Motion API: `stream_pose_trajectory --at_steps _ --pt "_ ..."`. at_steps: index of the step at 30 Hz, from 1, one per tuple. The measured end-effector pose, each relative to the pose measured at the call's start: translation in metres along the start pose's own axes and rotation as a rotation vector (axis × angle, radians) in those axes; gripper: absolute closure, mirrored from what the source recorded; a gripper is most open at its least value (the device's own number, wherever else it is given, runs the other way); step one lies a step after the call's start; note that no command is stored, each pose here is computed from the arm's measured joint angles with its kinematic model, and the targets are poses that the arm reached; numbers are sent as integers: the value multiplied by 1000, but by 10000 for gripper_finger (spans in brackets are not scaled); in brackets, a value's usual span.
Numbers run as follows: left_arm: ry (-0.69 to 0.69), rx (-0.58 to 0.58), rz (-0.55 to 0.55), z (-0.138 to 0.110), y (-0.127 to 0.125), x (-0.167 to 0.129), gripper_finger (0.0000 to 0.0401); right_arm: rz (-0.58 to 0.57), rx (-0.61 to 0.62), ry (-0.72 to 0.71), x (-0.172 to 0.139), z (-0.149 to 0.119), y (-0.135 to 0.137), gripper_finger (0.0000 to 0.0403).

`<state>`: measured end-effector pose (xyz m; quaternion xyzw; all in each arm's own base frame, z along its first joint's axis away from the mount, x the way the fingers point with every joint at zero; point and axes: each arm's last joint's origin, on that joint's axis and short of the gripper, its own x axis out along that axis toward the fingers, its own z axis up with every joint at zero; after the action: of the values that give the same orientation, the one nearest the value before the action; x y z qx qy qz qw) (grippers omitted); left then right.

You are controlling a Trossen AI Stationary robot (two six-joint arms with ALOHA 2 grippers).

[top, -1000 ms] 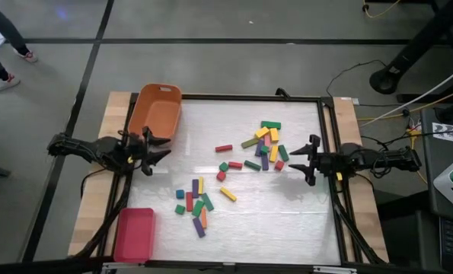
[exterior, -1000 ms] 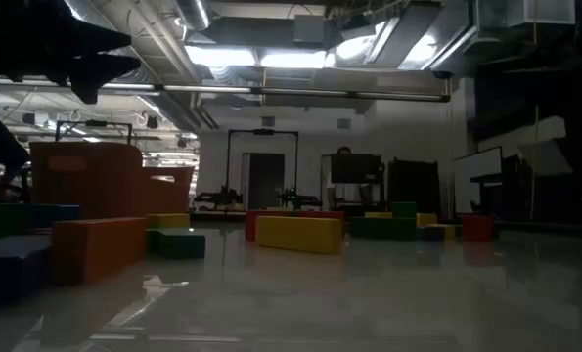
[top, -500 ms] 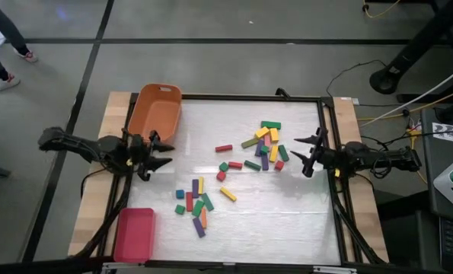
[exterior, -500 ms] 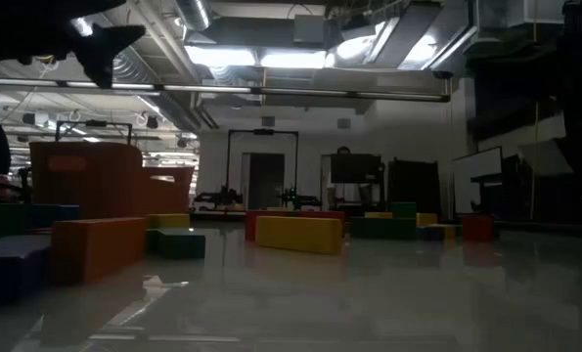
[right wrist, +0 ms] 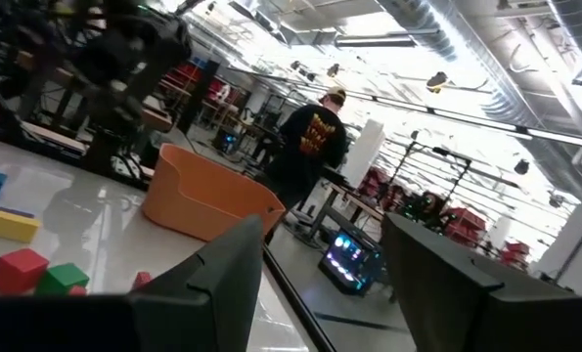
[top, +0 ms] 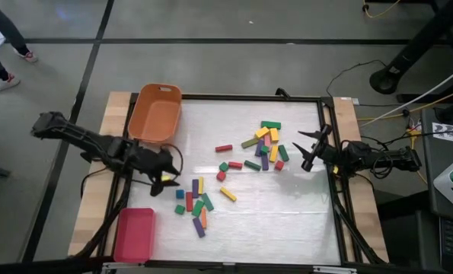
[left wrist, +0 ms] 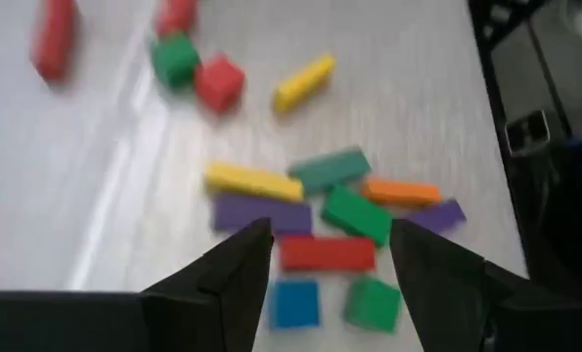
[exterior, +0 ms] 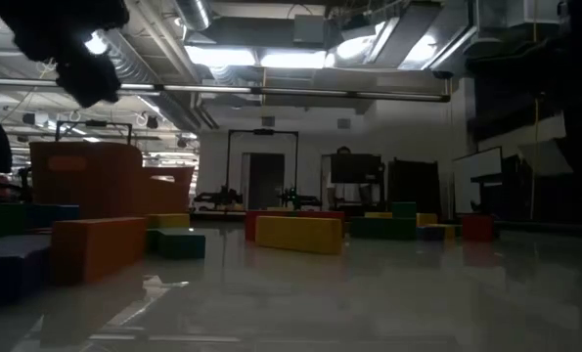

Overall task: Sort blocks by size
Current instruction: Put the small blue block into the red bin

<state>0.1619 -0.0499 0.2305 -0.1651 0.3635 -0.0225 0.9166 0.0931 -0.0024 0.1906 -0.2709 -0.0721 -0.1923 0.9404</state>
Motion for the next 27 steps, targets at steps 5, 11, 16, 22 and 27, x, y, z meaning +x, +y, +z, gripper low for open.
stream_pose_trajectory --at_steps 5,11,16,22,27 --pt "140 -75 -19 -6 -9 21 203 -6 0 6 0 0 0 194" --pt "277 -57 10 -19 -15 45 203 -6 -1 6 0 0 0 194" --pt "354 -12 58 -28 -14 62 203 -5 -1 7 0 0 0 194" --pt "383 55 146 -34 -10 77 203 3 -9 19 0 -2 1 194" --pt "365 65 142 -34 -11 84 203 4 -9 20 0 -2 1 194"
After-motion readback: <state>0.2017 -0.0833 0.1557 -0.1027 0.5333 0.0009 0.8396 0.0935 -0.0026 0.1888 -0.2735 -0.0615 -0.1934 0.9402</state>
